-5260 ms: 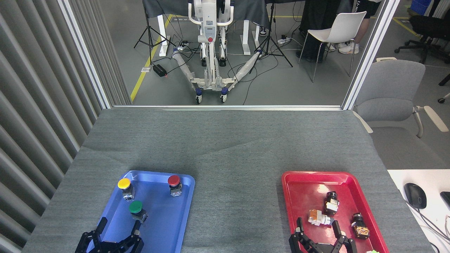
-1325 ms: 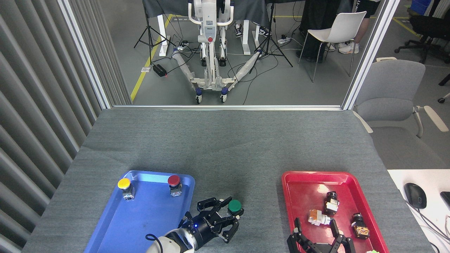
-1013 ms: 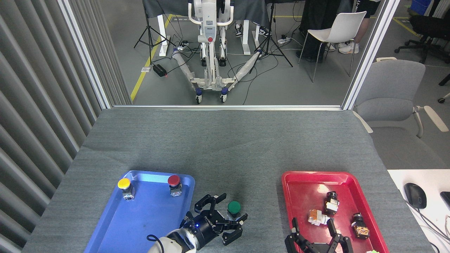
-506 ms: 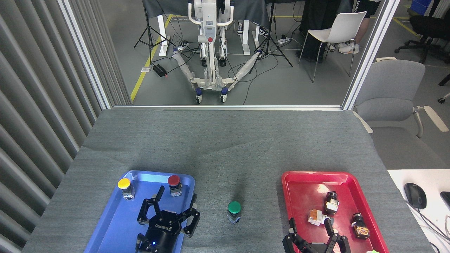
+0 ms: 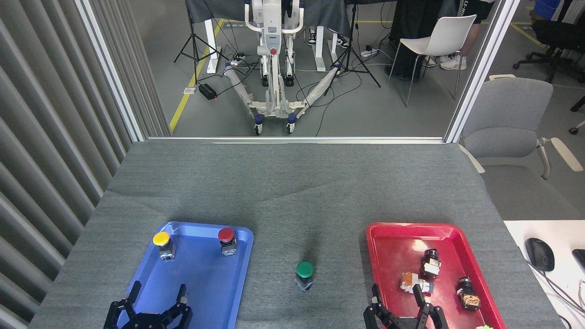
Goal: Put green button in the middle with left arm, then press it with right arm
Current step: 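Move the right gripper over the green button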
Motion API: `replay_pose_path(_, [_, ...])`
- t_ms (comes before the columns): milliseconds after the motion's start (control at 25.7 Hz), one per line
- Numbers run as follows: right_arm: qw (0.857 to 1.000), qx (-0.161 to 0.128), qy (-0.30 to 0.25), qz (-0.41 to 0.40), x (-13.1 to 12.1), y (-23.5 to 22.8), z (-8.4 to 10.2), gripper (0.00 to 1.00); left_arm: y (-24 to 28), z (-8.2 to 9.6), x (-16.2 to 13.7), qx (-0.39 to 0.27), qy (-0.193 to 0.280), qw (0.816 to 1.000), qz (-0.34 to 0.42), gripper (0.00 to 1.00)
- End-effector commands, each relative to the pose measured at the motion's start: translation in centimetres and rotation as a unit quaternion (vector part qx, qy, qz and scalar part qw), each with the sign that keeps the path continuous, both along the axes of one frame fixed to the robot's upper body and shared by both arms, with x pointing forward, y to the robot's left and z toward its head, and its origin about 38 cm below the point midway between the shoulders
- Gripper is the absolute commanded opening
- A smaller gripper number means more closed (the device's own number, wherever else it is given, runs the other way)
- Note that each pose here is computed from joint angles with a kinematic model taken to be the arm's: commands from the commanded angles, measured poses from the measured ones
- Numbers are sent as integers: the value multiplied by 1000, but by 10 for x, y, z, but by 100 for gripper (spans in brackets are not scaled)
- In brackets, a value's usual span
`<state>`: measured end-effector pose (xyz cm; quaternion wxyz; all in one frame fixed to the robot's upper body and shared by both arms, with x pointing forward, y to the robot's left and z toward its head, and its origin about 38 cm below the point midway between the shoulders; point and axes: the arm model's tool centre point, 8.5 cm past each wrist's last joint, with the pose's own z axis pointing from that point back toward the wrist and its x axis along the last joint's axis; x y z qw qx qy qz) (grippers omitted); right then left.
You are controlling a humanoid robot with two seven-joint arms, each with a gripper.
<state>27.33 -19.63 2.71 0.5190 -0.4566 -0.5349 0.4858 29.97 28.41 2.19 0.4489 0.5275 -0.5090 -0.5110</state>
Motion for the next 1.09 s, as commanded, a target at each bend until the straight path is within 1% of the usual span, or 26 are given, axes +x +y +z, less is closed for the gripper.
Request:
replay_pose_path(0, [1000,1,1,11,1,7,-3,67,2,4,0,-25,11,1000,-13,99])
replay_pose_path(39, [1000,2,-1,15,3,10,-1,60,1,6,1,-29,13,999,-14,99])
replay_pose_path(156, [1000,-2,-3,26,6,16,-2,34,1,8,2,-39,25,999,-12,99])
replay_pose_path(234, [999,-15,-12,37,10,23,1,18,1,7,2,-40,26,999,-12,99])
replay_pose_path(312, [998,-27,-13,51,13,32,0,6,2,6,1,-40,28,999,-11,99])
replay_pose_path(351, [998,-31,-15,55,16,34,0,2,1,6,1,-41,28,999,-12,99])
replay_pose_path(390, [998,-35,-16,59,19,37,0,0,2,6,1,-41,29,999,-11,99])
replay_pose_path(545, [996,-35,-20,77,31,51,1,0,2,6,2,-41,28,999,-11,99])
replay_pose_path(662, [995,-41,-21,88,55,61,-1,0,2,6,2,-41,27,999,-10,99])
replay_pose_path(779, [990,-61,-22,127,75,85,-3,0,2,7,3,-41,27,999,-10,99])
replay_pose_path(857, [987,-70,-21,143,87,98,-4,0,2,6,2,-41,27,999,-10,99])
replay_pose_path(935, [985,-73,-16,154,90,104,-8,0,2,6,2,-41,27,999,-10,99])
replay_pose_path(1052, [982,-74,-15,175,83,121,-9,0,2,7,3,-43,27,999,-9,99])
